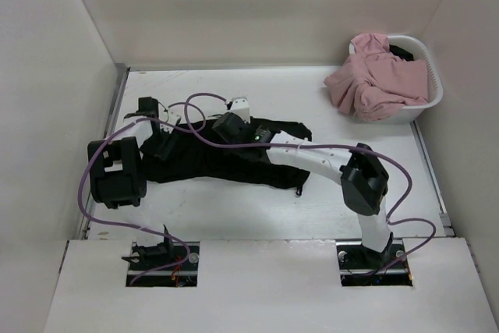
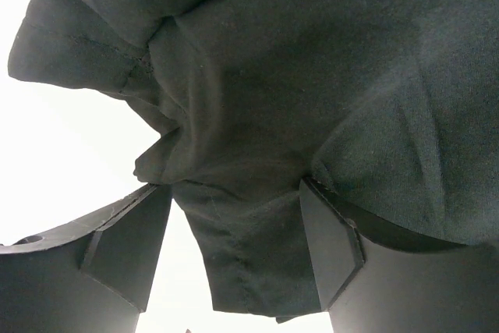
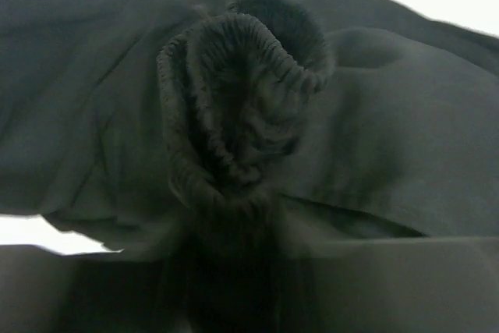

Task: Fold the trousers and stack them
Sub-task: Fold the trousers

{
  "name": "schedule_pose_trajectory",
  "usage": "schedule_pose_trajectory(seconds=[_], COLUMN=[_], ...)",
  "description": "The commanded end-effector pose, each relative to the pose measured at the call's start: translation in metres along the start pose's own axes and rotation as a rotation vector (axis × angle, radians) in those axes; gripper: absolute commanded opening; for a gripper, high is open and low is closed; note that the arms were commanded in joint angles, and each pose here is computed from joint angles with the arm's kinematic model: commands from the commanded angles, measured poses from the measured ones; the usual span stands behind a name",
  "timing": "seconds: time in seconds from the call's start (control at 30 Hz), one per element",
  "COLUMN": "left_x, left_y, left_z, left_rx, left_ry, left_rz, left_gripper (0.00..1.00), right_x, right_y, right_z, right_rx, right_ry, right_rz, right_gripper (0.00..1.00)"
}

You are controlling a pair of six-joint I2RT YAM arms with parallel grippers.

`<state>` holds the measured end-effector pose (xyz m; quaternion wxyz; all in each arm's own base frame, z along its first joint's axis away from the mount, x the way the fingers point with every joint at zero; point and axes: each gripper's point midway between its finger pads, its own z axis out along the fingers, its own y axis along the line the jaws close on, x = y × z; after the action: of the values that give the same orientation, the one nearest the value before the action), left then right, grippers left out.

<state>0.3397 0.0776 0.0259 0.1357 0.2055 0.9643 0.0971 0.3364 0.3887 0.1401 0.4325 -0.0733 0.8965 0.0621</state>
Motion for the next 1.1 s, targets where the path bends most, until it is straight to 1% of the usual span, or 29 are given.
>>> schedule_pose_trajectory(seconds=[0.0, 0.03, 0.07, 0.1, 0.13, 0.2, 0.23, 0.27, 0.3, 0.37, 0.43, 0.47, 0.5, 0.53, 0.57, 0.6, 0.67, 0.77, 0.83, 0.9, 1.0, 1.07], left_x=[-0.014, -0.014, -0.016, -0.016, -0.019, -0.026, -0.032, -0.039, -0.049, -0.071, -0.099, -0.114, -0.127, -0.136, -0.149, -0.154, -0.157, -0.143, -0.130, -0.120, -0.115, -0.114], left_y=[0.006, 0.007, 0.009, 0.011, 0.013, 0.018, 0.022, 0.027, 0.033, 0.039, 0.033, 0.022, 0.007, -0.008, -0.039, -0.063, -0.126, -0.212, -0.249, -0.259, -0.245, -0.238], left_z=[0.005, 0.005, 0.005, 0.005, 0.002, -0.008, -0.017, -0.029, -0.042, -0.072, -0.106, -0.123, -0.138, -0.150, -0.165, -0.173, -0.181, -0.174, -0.157, -0.126, -0.085, -0.071], left_rx=[0.001, 0.001, -0.004, -0.008, -0.013, -0.026, -0.039, -0.056, -0.077, -0.113, -0.113, -0.098, -0.075, -0.047, 0.013, 0.065, 0.208, 0.419, 0.483, 0.453, 0.351, 0.329], left_ry=[-0.040, -0.040, -0.041, -0.043, -0.049, -0.074, -0.099, -0.128, -0.166, -0.246, -0.343, -0.395, -0.441, -0.478, -0.524, -0.546, -0.564, -0.533, -0.492, -0.438, -0.373, -0.355], left_rz=[-0.022, -0.021, -0.023, -0.025, -0.026, -0.030, -0.030, -0.032, -0.030, -0.020, 0.010, 0.036, 0.068, 0.093, 0.130, 0.157, 0.222, 0.290, 0.334, 0.362, 0.352, 0.341], left_gripper=[0.66, 0.66, 0.66, 0.66, 0.66, 0.65, 0.66, 0.66, 0.66, 0.67, 0.68, 0.68, 0.69, 0.69, 0.70, 0.70, 0.70, 0.69, 0.68, 0.67, 0.66, 0.65], right_x=[-0.029, -0.028, -0.031, -0.041, -0.057, -0.092, -0.105, -0.112, -0.117, -0.111, -0.089, -0.076, -0.062, -0.046, -0.030, -0.012, 0.024, 0.067, 0.080, 0.089, 0.099, 0.104], right_y=[0.060, 0.075, 0.088, 0.097, 0.100, 0.088, 0.074, 0.055, 0.025, -0.034, -0.080, -0.099, -0.116, -0.129, -0.139, -0.146, -0.153, -0.157, -0.157, -0.163, -0.178, -0.183], right_z=[-0.029, -0.037, -0.049, -0.066, -0.087, -0.130, -0.146, -0.155, -0.154, -0.139, -0.113, -0.100, -0.088, -0.077, -0.067, -0.059, -0.046, -0.030, -0.020, -0.011, -0.003, -0.002], right_rx=[-0.284, -0.371, -0.457, -0.534, -0.592, -0.647, -0.636, -0.592, -0.513, -0.361, -0.253, -0.209, -0.167, -0.132, -0.111, -0.099, -0.083, -0.050, -0.048, -0.021, 0.021, 0.029], right_ry=[-0.009, 0.007, 0.001, -0.031, -0.093, -0.228, -0.282, -0.321, -0.345, -0.339, -0.273, -0.231, -0.188, -0.145, -0.102, -0.054, 0.044, 0.132, 0.143, 0.152, 0.152, 0.155], right_rz=[0.068, 0.048, 0.031, 0.017, 0.013, 0.021, 0.043, 0.069, 0.114, 0.197, 0.250, 0.270, 0.293, 0.329, 0.369, 0.407, 0.472, 0.553, 0.569, 0.583, 0.613, 0.618], right_gripper=[0.64, 0.72, 0.86, 0.94, 1.00, 1.00, 1.00, 0.96, 0.89, 0.69, 0.42, 0.30, 0.19, 0.13, 0.10, 0.10, 0.09, 0.08, 0.08, 0.08, 0.07, 0.07])
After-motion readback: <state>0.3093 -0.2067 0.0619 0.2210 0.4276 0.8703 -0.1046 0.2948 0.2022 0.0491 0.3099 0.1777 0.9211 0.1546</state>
